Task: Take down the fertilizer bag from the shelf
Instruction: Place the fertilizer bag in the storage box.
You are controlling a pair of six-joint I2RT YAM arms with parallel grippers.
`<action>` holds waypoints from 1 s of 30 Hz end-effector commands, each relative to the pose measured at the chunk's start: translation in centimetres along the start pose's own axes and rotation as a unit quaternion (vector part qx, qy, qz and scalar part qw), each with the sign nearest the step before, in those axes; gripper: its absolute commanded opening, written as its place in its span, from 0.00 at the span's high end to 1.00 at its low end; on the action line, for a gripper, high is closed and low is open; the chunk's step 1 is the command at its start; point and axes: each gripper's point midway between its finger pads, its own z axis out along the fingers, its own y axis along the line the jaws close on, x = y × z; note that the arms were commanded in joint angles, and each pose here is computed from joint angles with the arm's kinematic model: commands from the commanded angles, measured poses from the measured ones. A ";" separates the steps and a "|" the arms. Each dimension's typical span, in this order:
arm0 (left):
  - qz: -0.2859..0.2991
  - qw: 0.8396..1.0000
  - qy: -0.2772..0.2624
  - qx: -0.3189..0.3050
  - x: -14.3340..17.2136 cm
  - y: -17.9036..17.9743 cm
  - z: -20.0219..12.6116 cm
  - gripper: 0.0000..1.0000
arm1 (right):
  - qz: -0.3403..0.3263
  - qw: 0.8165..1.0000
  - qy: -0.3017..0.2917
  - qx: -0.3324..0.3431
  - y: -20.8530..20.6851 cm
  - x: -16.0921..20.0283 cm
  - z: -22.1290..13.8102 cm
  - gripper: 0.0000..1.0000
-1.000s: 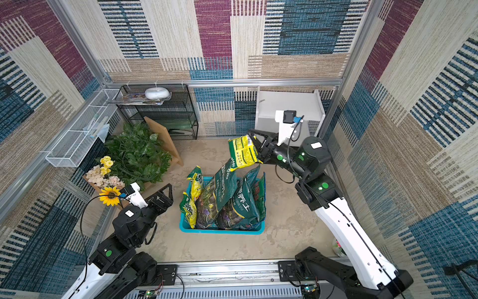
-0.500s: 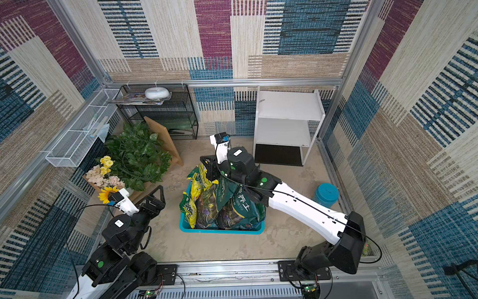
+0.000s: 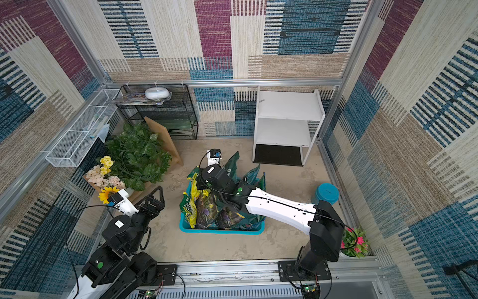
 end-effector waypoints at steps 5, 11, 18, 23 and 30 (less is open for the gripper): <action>0.000 1.000 -0.006 -0.003 -0.4 0.0 -0.1 0.01 | 0.032 0.999 0.015 0.032 -1.1 2.4 1.2 1.00; 0.001 1.000 -0.007 -0.003 -0.4 0.1 -0.1 0.01 | 0.034 0.998 0.053 0.028 -1.1 5.2 2.0 1.00; 0.003 1.000 -0.008 -0.005 -0.4 0.1 -0.1 0.01 | 0.026 0.996 0.082 0.028 -1.1 7.2 2.5 1.00; 0.006 1.000 -0.007 -0.002 -0.4 0.0 -0.1 0.01 | 0.009 0.998 0.067 0.010 -0.1 5.3 1.5 0.73; 0.030 0.999 -0.011 0.007 -0.5 -0.4 0.0 0.01 | -0.060 0.994 -0.095 -0.007 2.7 -9.0 -6.6 0.00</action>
